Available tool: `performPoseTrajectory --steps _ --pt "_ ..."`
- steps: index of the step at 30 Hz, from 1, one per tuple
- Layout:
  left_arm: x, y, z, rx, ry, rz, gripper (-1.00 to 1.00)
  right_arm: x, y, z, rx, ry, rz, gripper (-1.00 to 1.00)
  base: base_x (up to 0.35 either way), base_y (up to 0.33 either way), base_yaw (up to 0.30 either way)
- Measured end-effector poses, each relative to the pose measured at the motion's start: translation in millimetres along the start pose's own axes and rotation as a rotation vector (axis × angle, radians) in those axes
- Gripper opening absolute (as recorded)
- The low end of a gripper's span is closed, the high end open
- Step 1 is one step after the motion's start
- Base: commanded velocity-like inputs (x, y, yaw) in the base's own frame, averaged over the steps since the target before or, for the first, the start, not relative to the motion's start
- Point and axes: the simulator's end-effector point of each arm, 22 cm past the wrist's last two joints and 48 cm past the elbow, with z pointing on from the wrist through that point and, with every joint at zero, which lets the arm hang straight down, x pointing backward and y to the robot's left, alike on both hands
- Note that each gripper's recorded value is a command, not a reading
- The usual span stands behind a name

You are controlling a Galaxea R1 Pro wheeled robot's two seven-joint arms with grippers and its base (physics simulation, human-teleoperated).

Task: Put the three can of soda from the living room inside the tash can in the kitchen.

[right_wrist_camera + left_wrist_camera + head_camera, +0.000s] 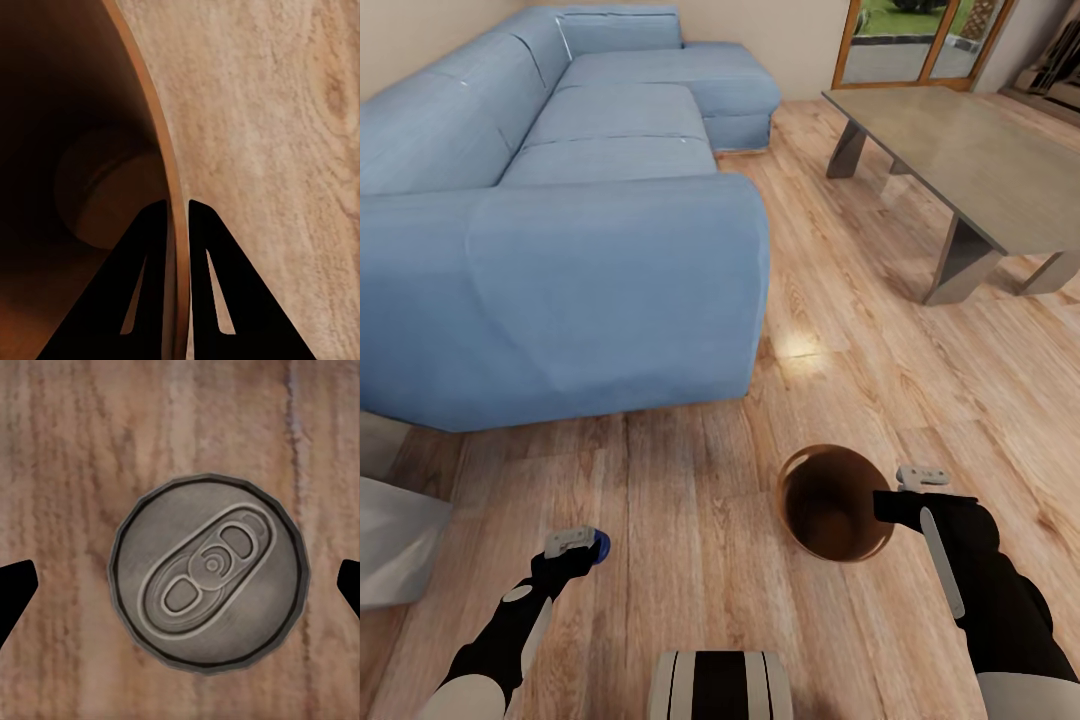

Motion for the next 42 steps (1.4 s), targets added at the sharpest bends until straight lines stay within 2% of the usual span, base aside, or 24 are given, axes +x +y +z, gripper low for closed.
performPoseTrajectory --steps 32,42 --pt "2.8 0.5 -0.4 -0.001 0.004 0.001 1.00 0.4 0.1 -0.2 0.000 -0.003 -0.001 -1.00 0.000 0.000 0.000" --pt "10.4 1.0 5.6 -0.003 0.019 0.001 1.00 -2.3 0.9 0.6 0.001 0.003 -0.001 -1.00 0.000 0.000 0.000"
